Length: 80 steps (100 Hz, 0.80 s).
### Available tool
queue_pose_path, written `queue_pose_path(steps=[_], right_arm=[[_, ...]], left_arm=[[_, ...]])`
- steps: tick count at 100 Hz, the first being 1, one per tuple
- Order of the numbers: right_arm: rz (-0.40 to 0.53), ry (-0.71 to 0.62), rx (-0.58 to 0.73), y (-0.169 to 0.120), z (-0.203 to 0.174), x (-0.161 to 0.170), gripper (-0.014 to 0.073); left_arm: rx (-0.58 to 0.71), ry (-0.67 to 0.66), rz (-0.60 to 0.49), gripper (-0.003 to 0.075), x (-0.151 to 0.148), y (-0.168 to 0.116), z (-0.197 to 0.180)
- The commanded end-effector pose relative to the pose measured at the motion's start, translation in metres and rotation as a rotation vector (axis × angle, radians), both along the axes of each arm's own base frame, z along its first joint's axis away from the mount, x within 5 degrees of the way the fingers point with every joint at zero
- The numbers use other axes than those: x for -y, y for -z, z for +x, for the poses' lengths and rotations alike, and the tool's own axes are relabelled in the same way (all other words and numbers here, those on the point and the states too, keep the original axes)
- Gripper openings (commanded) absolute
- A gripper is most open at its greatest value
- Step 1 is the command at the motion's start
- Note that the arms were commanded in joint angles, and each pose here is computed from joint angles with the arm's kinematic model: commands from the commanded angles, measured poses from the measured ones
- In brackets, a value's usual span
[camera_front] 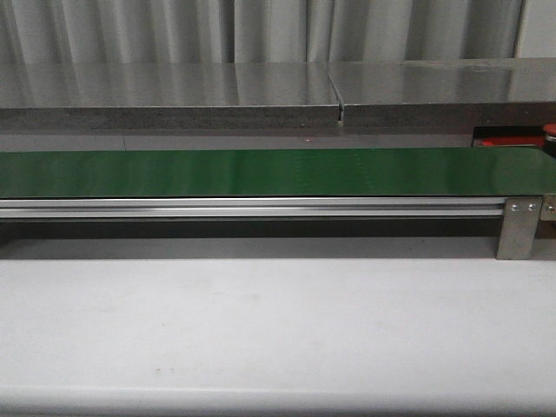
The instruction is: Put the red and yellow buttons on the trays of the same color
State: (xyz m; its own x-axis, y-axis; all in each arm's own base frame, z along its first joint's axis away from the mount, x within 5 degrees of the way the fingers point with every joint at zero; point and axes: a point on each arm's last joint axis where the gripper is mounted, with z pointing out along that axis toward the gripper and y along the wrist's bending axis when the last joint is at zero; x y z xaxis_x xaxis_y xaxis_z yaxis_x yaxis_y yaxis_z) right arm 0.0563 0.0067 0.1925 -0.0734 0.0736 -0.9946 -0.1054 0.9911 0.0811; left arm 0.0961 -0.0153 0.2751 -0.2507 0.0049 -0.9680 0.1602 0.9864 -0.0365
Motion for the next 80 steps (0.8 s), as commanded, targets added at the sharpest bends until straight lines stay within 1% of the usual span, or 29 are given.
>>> queue_pose_path(steps=[1,8,17,18,19,25,43,59,78,80], right_arm=[[0.014,0.005,0.119,-0.015,-0.002,0.001,-0.0066],[0.014,0.005,0.119,-0.015,-0.002,0.001,-0.0066],[0.014,0.005,0.119,-0.015,-0.002,0.001,-0.0066],[0.014,0.005,0.119,-0.015,-0.002,0.001,-0.0066],[0.014,0.005,0.119,-0.015,-0.002,0.001,-0.0066],[0.014,0.005,0.119,-0.015,-0.002,0.001,-0.0066],[0.014,0.005,0.119,-0.015,-0.002,0.001,-0.0066],[0.014,0.005,0.119,-0.015,-0.002,0.001,-0.0066],[0.014,0.005,0.119,-0.015,-0.002,0.001,-0.0066],[0.014,0.005,0.119,-0.015,-0.002,0.001,-0.0066]], left_arm=[[0.127,-0.03,0.064,-0.0019,-0.004,-0.017,-0.002],[0.155,-0.047,0.078,-0.0019,-0.006,-0.017,-0.009],[0.195,-0.086,0.059,-0.0019,-0.01,-0.013,-0.019],[0.191,-0.091,0.043,-0.0019,-0.01,-0.011,-0.019],[0.196,-0.094,0.051,-0.0019,-0.01,-0.01,-0.02],[0.221,-0.112,0.022,-0.0019,-0.012,-0.002,-0.026],[0.284,-0.127,0.02,-0.0019,-0.014,0.026,-0.041],[0.305,-0.127,0.011,-0.0019,-0.014,0.05,-0.046],[0.367,-0.12,-0.022,-0.0019,-0.013,0.064,-0.043],[0.349,-0.122,-0.023,-0.0019,-0.013,0.066,-0.043]])
